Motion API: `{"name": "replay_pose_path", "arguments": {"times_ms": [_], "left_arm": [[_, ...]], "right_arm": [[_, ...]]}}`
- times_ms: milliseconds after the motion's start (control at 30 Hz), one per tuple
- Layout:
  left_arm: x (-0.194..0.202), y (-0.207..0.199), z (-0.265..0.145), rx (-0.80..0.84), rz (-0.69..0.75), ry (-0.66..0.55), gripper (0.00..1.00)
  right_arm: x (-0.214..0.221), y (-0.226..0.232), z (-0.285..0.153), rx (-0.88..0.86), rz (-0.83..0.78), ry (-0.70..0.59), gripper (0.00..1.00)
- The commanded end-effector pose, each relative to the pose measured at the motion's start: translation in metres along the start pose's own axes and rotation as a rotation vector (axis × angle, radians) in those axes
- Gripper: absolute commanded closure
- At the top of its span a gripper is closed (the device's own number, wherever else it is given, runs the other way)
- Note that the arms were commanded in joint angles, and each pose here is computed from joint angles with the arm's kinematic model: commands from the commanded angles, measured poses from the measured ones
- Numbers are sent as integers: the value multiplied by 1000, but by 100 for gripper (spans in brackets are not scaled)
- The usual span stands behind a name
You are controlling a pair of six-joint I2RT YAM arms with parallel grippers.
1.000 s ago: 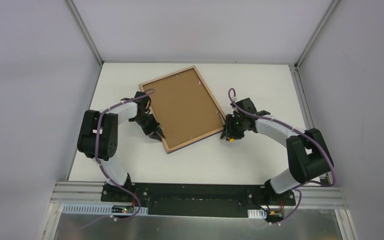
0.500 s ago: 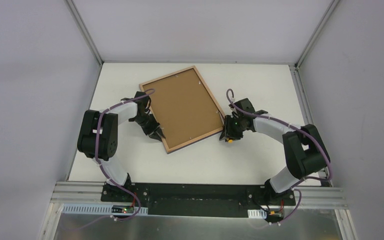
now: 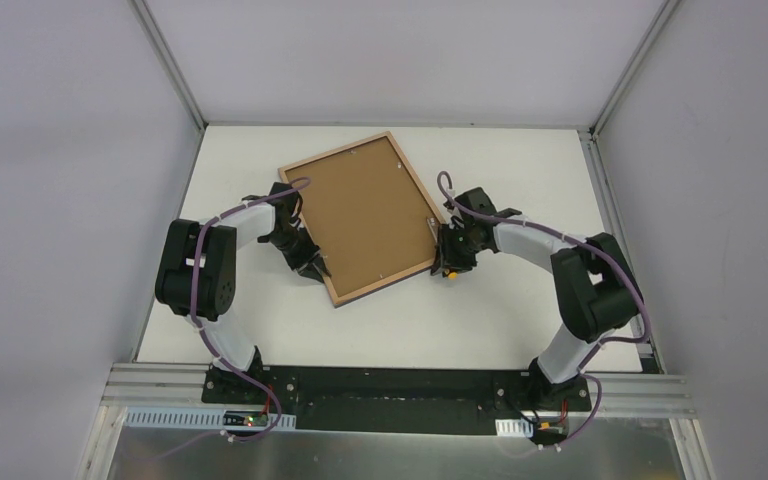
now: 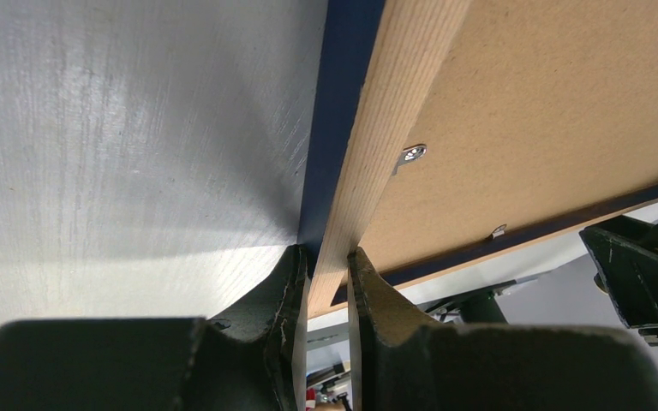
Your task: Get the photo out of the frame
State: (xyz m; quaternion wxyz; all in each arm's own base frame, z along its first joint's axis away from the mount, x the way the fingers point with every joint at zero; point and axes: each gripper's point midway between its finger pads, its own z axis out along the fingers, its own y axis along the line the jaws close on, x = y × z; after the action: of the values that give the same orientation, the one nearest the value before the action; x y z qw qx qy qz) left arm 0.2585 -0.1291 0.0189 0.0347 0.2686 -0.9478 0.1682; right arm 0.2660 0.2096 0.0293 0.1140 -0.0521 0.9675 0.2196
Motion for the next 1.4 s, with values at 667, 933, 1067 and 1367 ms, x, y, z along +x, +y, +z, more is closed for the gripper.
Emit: {"name": "replay_pose_path", "arguments": {"times_ms": [667,933,1067,1367], "left_arm": [[20,31,17,-79,-479,-36,100],[40,-11,8,26,-720,-113,100],[56,-55,2,87,-640,-99,95],[66,-94,-34,215,-185,-94,32]], "right_arm": [[12,-1,-98,120,127,-194,100],[41,5,-102,39,194,-163,100],[47,10,-103,9,190,-148,100],[50,26,-96,-73,180,-80,100]]}}
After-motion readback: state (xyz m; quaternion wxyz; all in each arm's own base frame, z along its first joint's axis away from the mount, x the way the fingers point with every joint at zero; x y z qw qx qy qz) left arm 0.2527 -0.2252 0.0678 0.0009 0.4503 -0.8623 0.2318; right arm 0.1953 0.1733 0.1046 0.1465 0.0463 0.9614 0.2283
